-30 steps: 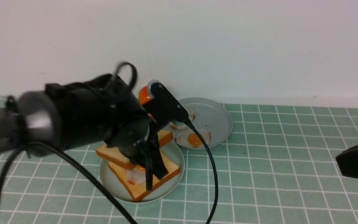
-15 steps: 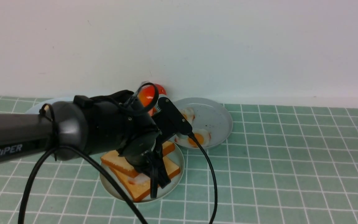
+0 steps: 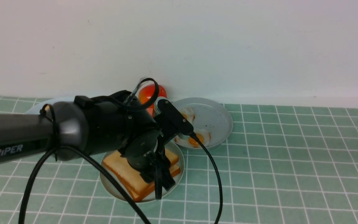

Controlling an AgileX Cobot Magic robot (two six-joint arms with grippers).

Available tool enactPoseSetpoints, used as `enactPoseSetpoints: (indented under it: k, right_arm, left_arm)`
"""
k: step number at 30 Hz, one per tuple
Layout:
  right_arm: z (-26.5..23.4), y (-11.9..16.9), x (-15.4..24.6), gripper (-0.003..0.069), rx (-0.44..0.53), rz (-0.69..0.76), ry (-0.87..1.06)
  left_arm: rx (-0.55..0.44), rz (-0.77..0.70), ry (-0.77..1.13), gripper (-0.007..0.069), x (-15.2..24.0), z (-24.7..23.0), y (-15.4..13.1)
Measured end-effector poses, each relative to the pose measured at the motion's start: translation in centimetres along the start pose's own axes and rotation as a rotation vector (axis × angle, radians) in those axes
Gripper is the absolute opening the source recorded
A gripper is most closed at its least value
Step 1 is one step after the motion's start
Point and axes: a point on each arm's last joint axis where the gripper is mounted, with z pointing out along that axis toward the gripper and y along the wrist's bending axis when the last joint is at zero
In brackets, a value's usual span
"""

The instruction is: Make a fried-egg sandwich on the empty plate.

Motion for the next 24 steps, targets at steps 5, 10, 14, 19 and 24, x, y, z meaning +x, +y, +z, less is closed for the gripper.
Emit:
enactPoseSetpoints:
  k: [5,10,14,19,24]
  right_arm:
    - [0.0,0.0,0.0,0.0133,0.002,-0.001,0.000]
    - [0.0,-0.6,0.0,0.0133,0.062,-0.023,-0.004]
    - [-0.1,-1.3,0.1,0.0134,0.145,-0.012,0.012]
    - [-1.3,-1.9,1.1,0.0134,0.245,0.021,0.007]
    - [-2.7,-2.1,4.0,0.0090,0.306,0.085,-0.058]
  left_arm:
    - [0.031,-0.066,0.003,0.0375,0.1,-1.2,0.0]
    - [0.077,-0.209,-0.115,0.0302,0.0,-7.9,1.0]
    - [0.105,-0.333,-0.358,0.0106,2.3,-17.1,2.0]
    - [0.154,-0.438,-0.680,-0.0013,8.9,-23.6,1.3]
    - [0.175,-0.494,-0.949,-0.0013,16.5,-22.6,-1.1]
